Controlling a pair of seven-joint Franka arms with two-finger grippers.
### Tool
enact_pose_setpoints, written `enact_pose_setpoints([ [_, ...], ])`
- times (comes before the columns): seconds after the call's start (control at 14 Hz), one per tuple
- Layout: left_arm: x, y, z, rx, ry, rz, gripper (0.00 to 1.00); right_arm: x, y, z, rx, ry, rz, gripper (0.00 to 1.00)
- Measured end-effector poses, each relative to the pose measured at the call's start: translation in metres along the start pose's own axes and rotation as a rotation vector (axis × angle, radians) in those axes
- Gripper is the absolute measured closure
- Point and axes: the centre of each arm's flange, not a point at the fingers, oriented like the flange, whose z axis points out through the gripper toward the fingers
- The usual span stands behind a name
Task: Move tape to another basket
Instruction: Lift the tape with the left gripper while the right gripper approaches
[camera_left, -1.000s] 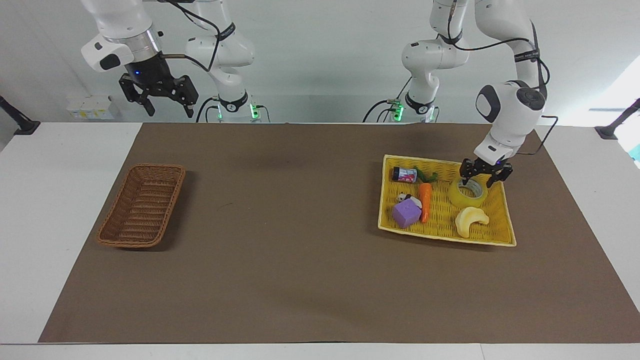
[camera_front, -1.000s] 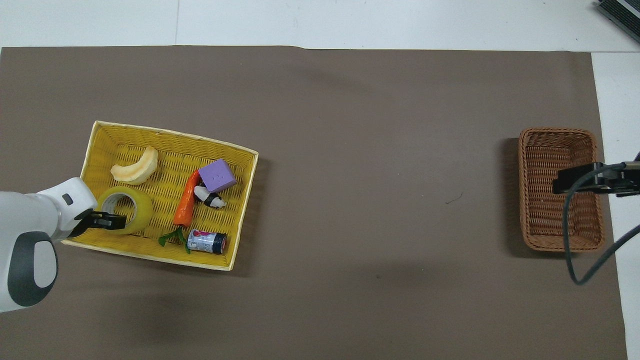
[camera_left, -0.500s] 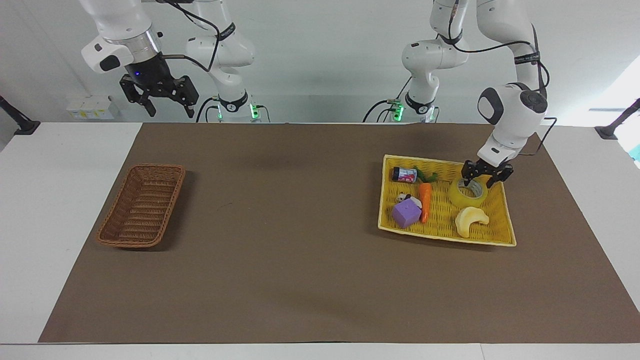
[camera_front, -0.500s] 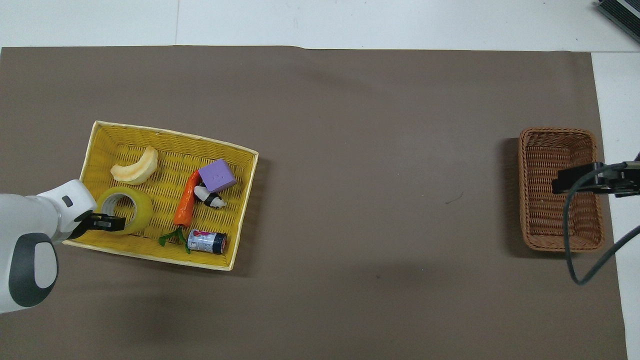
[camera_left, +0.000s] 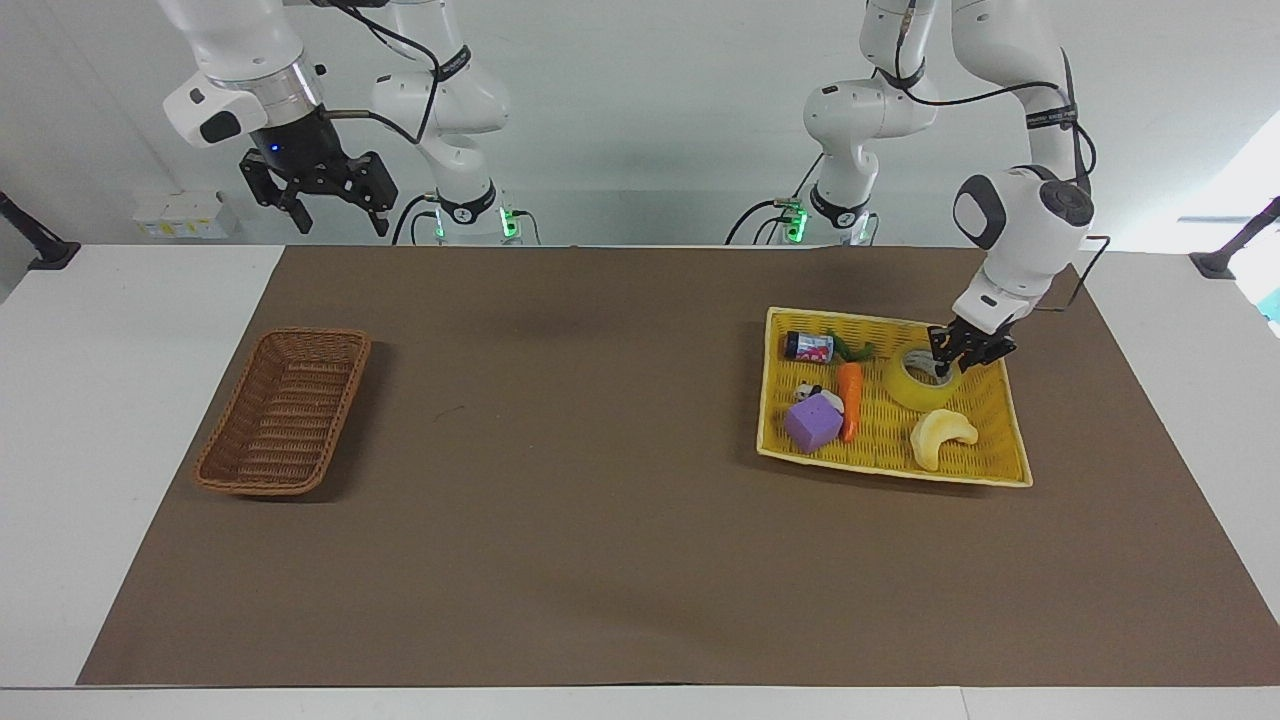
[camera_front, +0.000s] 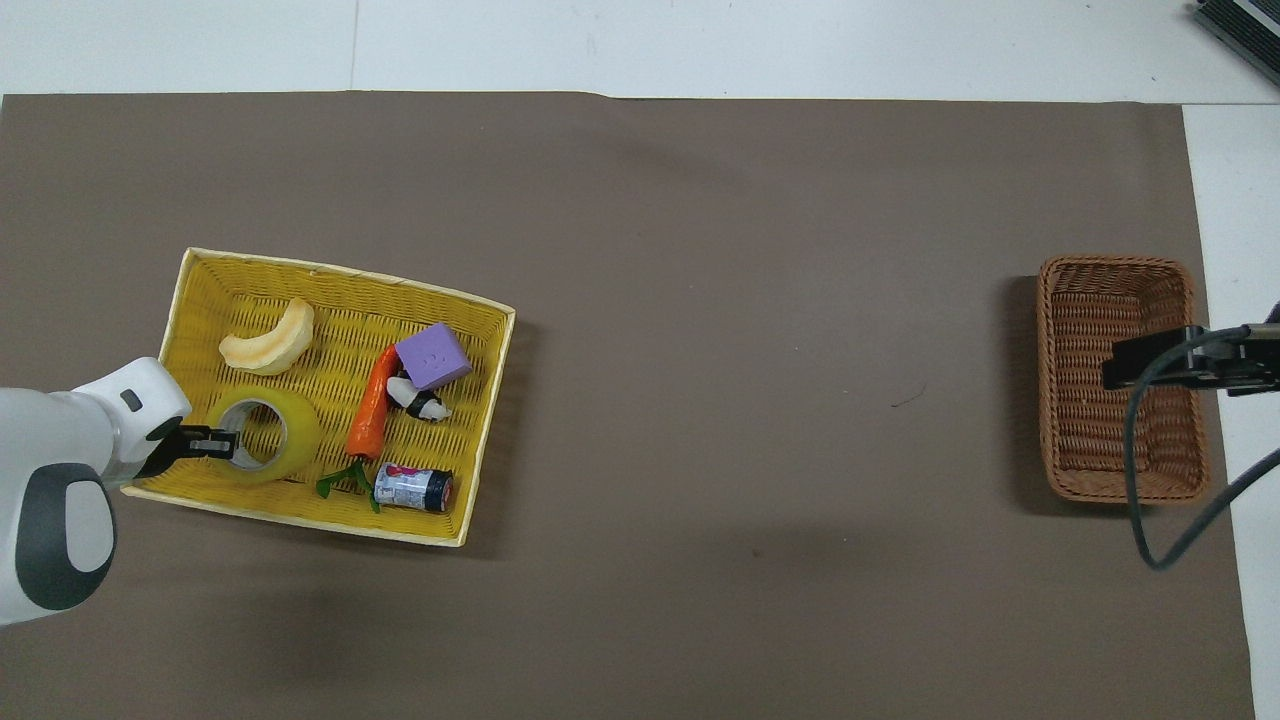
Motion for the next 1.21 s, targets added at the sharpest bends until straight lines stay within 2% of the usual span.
enact_pose_setpoints([
  [0.14, 0.011, 0.003, -0.019, -0.021, -0.055, 0.01, 0.77, 0.0, 0.0, 0.0, 0.0, 0.0, 0.0, 0.0],
  [0.29, 0.03, 0.003, -0.058, -0.036, -0.088, -0.014, 0.78, 0.0, 0.0, 0.0, 0.0, 0.0, 0.0, 0.0],
  [0.64, 0.072, 0.033, -0.131, -0.019, 0.005, -0.171, 0.78, 0.0, -0.004, 0.0, 0.011, -0.001, -0.006, 0.0],
  [0.79, 0.084, 0.056, -0.152, -0.022, 0.029, -0.249, 0.78, -0.002, -0.017, 0.0, 0.048, -0.005, -0.025, 0.0],
  [1.0, 0.091, 0.094, -0.18, -0.03, 0.004, -0.297, 0.78, -0.008, -0.056, -0.001, 0.134, -0.017, -0.071, 0.0],
  [1.21, 0.099, 0.149, -0.198, -0.04, 0.013, -0.364, 0.78, -0.012, -0.103, -0.005, 0.238, 0.007, -0.064, 0.0],
])
